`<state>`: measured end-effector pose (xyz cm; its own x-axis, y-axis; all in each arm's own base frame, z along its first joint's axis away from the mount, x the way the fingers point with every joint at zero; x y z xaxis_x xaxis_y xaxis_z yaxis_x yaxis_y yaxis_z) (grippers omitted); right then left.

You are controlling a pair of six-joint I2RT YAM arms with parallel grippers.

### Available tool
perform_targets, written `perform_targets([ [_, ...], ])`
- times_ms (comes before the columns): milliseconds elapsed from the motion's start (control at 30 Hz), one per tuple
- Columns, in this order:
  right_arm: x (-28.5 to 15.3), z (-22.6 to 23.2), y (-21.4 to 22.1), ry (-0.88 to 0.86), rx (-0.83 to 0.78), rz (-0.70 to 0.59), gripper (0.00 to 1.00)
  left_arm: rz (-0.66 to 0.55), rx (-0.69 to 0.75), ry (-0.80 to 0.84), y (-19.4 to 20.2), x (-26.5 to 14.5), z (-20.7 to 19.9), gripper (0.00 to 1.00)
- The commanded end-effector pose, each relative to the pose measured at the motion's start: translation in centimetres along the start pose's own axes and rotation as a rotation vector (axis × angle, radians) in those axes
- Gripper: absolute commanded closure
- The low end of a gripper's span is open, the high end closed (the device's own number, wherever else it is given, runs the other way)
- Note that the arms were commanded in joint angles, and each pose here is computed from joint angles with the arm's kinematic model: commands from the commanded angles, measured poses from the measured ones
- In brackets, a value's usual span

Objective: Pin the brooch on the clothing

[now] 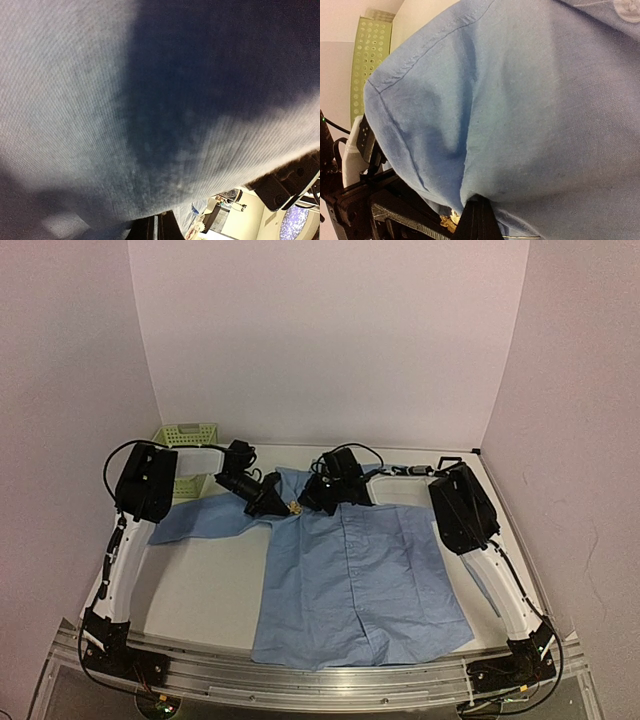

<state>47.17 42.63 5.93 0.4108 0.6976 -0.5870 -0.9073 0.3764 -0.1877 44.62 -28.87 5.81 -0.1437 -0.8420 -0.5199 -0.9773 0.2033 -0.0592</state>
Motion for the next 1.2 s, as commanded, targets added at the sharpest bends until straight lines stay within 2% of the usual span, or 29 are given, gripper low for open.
perform_targets([
  [0,-3.4,6.2,-0.8,-0.129,-0.11,-0.054,0.91,0.008,0.02,-0.012,0.3,0.5,0.5,1.0],
  [200,-4.7,8.2,-1.3,-0.175,-0.234,-0.067,0.69,-0.004,-0.023,-0.001,0.1,0.1,1.6,1.0],
  [367,-5.9,6.8,-1.6,-0.133,-0.221,-0.071,0.66,-0.031,-0.037,-0.016,-0.1,-1.1,2.7,1.0],
  [433,-5.9,5.3,-1.4,-0.094,-0.191,-0.066,0.68,-0.025,-0.043,-0.008,0.1,-1.0,2.8,1.0],
  [567,-5.3,3.5,-0.6,-0.066,-0.147,-0.025,0.81,-0.023,-0.048,0.004,0.1,-0.9,2.9,1.0],
  [733,-3.9,1.5,0.2,-0.042,-0.096,0.022,0.83,-0.02,-0.048,0.023,0.1,-0.7,2.9,1.0],
  [933,-3.8,0.9,-1.1,-0.048,-0.06,0.024,0.83,-0.019,-0.047,0.028,0.1,-0.7,2.9,1.0],
  [1100,-3.1,-0.8,-1.1,-0.026,-0.033,0.044,1.0,-0.029,-0.037,0.014,-0.1,-0.7,3.0,1.0],
  [1167,-2.2,-1.7,-0.5,-0.028,-0.018,0.086,1.0,-0.029,-0.037,0.012,-0.1,-0.6,3.0,1.0],
])
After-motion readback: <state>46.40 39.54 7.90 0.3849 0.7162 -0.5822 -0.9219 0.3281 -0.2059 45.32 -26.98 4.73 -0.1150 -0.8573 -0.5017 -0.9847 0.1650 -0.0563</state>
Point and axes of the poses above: each gripper's point midway between its finger pads, its own x axis out along the fingers, its own z axis along the line the jaws close on, y = z × x, the point moved 5 cm from there along -x, back along the fingers, and after that the axes turned 5 degrees about x, right-handed, at the moved point
